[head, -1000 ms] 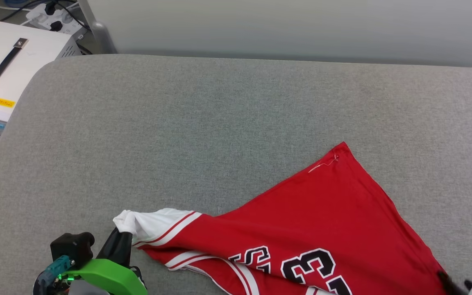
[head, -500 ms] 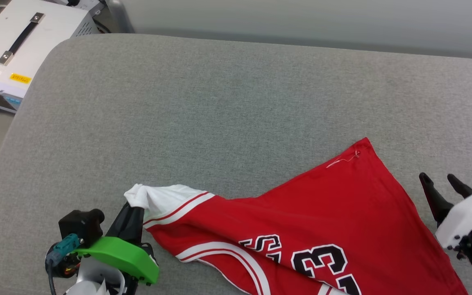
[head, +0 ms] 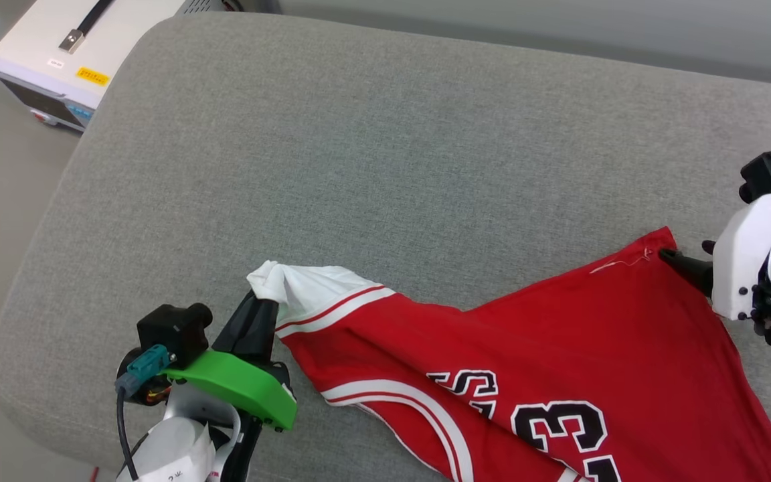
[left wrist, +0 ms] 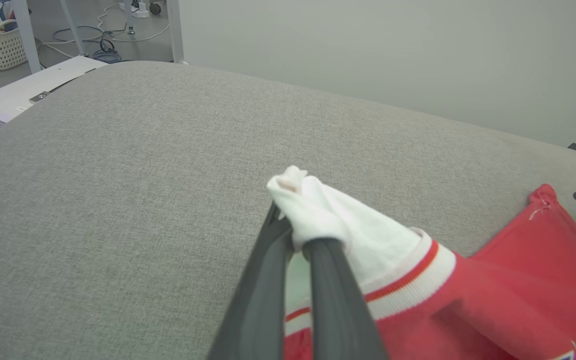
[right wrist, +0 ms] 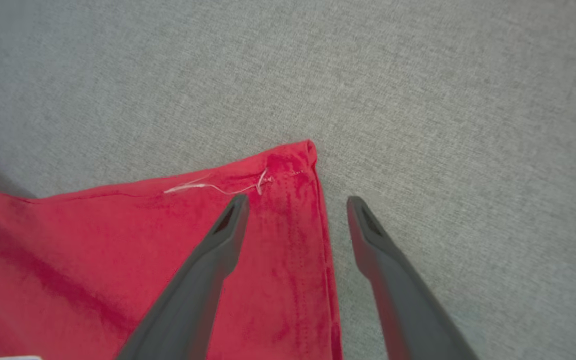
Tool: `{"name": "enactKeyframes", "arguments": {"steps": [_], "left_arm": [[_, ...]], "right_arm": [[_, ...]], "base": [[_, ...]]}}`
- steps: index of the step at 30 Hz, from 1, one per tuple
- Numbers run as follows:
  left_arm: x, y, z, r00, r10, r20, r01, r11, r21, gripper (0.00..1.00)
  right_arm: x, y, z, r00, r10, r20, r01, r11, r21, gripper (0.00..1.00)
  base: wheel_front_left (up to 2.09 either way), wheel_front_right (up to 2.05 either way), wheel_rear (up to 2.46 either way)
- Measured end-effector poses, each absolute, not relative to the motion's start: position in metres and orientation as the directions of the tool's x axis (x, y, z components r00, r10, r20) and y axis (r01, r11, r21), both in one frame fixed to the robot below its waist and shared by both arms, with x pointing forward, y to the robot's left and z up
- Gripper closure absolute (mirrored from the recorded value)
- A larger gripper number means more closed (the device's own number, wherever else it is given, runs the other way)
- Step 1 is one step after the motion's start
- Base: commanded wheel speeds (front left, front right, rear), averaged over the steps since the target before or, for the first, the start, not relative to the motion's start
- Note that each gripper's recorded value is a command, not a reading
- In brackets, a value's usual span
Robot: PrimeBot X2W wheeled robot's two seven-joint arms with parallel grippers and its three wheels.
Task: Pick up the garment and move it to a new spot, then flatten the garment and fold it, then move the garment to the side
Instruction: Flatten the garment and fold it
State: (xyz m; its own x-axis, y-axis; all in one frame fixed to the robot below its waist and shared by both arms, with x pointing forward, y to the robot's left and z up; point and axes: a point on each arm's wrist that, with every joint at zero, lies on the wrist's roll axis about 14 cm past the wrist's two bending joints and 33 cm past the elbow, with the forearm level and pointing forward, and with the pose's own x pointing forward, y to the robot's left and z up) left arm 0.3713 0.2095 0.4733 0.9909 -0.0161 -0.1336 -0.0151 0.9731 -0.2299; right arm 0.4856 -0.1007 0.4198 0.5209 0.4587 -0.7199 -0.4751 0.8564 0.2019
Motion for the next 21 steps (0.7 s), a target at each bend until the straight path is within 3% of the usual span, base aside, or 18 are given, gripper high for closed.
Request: {"name": "enactKeyframes", "arguments": {"steps": [13, 14, 15, 16, 21], "left_arm": [[0.376, 0.214, 0.452, 0.985, 0.002, -0.175, -0.044, 0.971, -0.236, 1.0], [0.376, 0.214, 0.451, 0.984, 0.003, -0.177, -0.045, 0.971, -0.236, 1.0], [0.376, 0.214, 0.45, 0.984, 0.003, -0.176, -0.045, 0.971, -0.236, 1.0], [0.376, 0.213, 0.449, 0.984, 0.001, -0.177, -0.043, 0.971, -0.237, 1.0], [0.377, 0.211, 0.448, 0.984, -0.005, -0.179, -0.039, 0.97, -0.239, 1.0]], "right_arm": [[0.482, -0.09, 0.363, 0.335, 0.451, -0.827, -0.475, 0.839, 0.266, 0.0], [0.481, -0.09, 0.362, 0.327, 0.454, -0.829, -0.472, 0.838, 0.273, 0.53], [0.48, -0.089, 0.362, 0.32, 0.458, -0.829, -0.469, 0.837, 0.281, 0.91], [0.48, -0.09, 0.363, 0.314, 0.46, -0.831, -0.468, 0.836, 0.286, 1.0], [0.476, -0.09, 0.365, 0.307, 0.464, -0.831, -0.479, 0.83, 0.287, 1.0]], "base": [[0.0, 0.0, 0.0], [0.0, 0.0, 0.0], [0.0, 0.0, 0.0], [0.0, 0.0, 0.0], [0.0, 0.0, 0.0]]}}
